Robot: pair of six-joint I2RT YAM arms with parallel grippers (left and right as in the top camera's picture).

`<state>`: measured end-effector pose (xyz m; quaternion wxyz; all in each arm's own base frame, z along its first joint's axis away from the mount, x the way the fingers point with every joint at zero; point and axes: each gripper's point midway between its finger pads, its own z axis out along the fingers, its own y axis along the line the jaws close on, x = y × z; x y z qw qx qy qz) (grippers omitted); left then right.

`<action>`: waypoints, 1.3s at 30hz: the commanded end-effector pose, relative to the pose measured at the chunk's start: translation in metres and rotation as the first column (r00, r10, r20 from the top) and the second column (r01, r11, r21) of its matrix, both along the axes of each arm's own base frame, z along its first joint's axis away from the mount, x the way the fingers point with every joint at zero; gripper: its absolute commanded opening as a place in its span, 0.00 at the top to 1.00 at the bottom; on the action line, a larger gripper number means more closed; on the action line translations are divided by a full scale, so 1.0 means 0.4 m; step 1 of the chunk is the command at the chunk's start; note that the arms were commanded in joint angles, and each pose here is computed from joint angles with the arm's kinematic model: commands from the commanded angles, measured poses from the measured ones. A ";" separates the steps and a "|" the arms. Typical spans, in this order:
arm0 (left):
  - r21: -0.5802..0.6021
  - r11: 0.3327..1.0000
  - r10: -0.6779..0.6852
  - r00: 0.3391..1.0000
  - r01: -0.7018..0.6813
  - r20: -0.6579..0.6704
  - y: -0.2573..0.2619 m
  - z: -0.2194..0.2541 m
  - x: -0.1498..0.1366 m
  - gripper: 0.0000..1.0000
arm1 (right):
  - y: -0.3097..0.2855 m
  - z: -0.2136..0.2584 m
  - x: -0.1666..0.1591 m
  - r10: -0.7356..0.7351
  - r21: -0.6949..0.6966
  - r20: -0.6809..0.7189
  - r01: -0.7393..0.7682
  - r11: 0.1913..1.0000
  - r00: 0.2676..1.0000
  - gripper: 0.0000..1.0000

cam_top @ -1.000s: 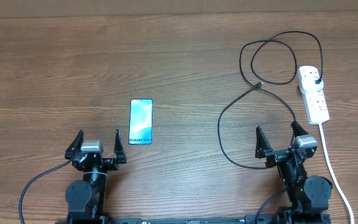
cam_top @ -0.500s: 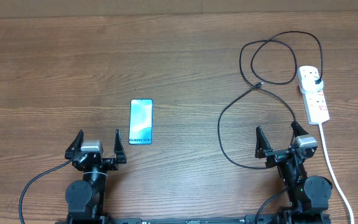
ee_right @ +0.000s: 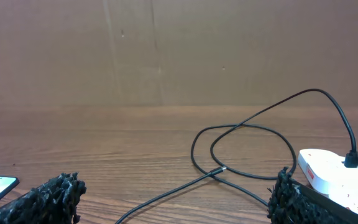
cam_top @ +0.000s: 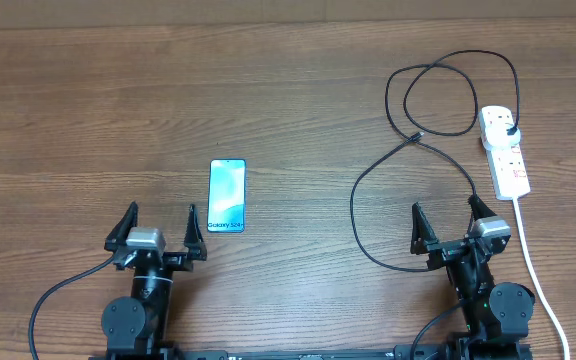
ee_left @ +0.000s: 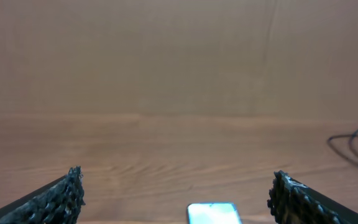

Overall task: Plug charger to phone and switch on socket
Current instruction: 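Move the left gripper over the phone and lower onto it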

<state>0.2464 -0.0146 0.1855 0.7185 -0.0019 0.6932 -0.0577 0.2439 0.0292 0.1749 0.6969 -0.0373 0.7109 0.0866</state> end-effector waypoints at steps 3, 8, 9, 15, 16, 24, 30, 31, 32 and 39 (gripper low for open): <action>-0.095 0.992 -0.081 0.995 0.086 0.053 -0.031 0.070 -0.017 0.00 | -0.001 -0.006 0.001 -0.005 -0.007 0.003 0.005 1.000 1.000 0.00; -0.102 0.991 -0.085 0.996 0.089 0.038 -0.033 0.127 -0.035 0.00 | -0.001 -0.006 0.001 -0.005 -0.007 0.003 0.005 1.000 1.000 0.00; -0.102 0.991 -0.085 0.996 0.088 0.033 -0.033 0.134 -0.035 0.00 | -0.001 -0.006 0.001 -0.005 -0.007 0.003 0.005 1.000 1.000 0.00; -0.106 0.990 -0.090 0.996 0.088 -0.016 -0.035 0.208 -0.009 0.00 | -0.001 -0.006 0.001 -0.005 -0.007 0.003 0.005 1.000 1.000 0.00; -0.107 0.990 -0.096 0.995 0.092 -0.026 -0.037 0.223 -0.001 0.00 | -0.001 -0.006 0.001 -0.005 -0.007 0.003 0.005 1.000 1.000 0.00; -0.136 0.982 -0.164 0.952 0.132 -0.259 -0.070 0.294 0.101 0.00 | -0.001 -0.006 0.001 -0.005 -0.007 0.003 0.005 1.000 1.000 0.00; -0.168 0.974 -0.219 0.825 0.153 -0.520 -0.123 0.281 0.177 0.00 | -0.001 -0.006 0.001 -0.005 -0.007 0.003 0.005 1.000 1.000 0.00; -0.170 0.973 -0.226 0.801 0.157 -0.554 -0.133 0.276 0.185 0.00 | -0.001 -0.006 0.001 -0.005 -0.007 0.003 0.005 1.000 1.000 0.00; -0.169 0.973 -0.229 0.776 0.159 -0.587 -0.143 0.269 0.195 0.00 | -0.001 -0.006 0.001 -0.005 -0.007 0.003 0.005 1.000 1.000 0.00; -0.085 0.988 -0.145 0.574 0.131 -0.806 -0.207 0.117 0.251 0.00 | -0.001 -0.006 0.001 -0.005 -0.007 0.003 0.005 1.000 1.000 0.00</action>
